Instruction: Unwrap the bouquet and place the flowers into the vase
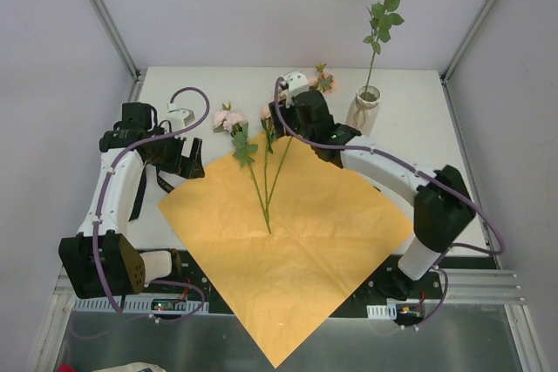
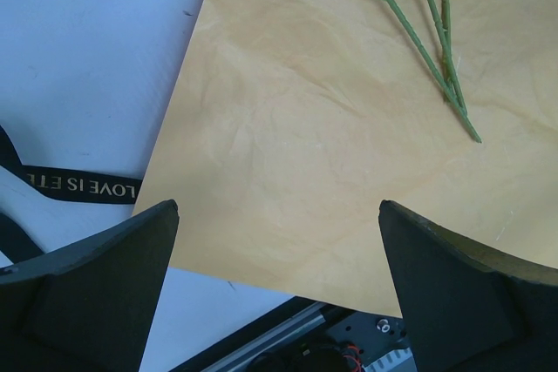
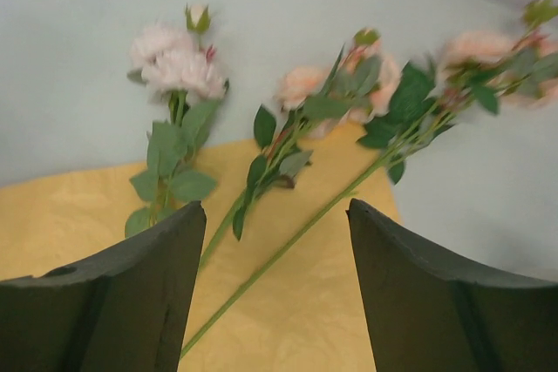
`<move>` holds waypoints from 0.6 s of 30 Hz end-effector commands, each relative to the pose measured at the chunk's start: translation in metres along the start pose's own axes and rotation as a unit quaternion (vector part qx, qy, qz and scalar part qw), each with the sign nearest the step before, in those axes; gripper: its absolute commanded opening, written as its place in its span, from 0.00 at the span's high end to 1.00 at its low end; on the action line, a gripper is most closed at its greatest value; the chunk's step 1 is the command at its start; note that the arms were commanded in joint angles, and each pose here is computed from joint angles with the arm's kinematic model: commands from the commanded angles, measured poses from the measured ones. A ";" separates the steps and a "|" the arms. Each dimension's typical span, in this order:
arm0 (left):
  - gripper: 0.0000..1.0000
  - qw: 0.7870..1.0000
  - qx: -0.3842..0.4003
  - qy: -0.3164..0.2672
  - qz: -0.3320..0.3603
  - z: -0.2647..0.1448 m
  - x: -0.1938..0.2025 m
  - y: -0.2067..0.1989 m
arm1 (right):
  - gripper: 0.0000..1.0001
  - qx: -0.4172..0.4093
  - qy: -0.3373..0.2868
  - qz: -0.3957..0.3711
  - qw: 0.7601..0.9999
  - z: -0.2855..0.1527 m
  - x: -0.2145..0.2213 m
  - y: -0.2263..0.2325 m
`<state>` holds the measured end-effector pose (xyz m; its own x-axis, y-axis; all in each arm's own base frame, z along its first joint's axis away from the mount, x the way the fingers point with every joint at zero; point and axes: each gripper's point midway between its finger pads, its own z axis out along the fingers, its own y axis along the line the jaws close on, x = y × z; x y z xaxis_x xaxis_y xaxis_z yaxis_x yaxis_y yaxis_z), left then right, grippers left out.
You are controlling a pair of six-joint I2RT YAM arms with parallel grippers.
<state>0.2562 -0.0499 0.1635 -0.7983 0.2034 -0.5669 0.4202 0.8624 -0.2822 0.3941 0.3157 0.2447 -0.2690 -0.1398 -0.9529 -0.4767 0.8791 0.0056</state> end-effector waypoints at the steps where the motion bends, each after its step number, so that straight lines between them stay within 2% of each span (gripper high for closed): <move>1: 0.01 1.000 -0.014 0.003 0.004 -0.006 0.004 0.003 | 0.30 -0.026 0.085 0.026 0.996 0.025 0.044 0.027; 7: 0.01 1.000 -0.016 0.009 0.006 -0.003 0.009 0.006 | 0.30 -0.050 0.173 0.059 0.982 0.057 0.094 0.052; 18: 0.01 1.000 -0.016 0.012 0.014 -0.002 0.011 0.006 | 0.29 -0.019 0.236 0.061 0.970 0.091 0.143 0.053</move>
<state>0.2537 -0.0460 0.1568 -0.8012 0.2246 -0.5547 0.4246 0.8665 -0.2626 0.4006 0.3810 0.0857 -0.6443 -0.2557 -0.7207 -0.4814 0.8679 0.1224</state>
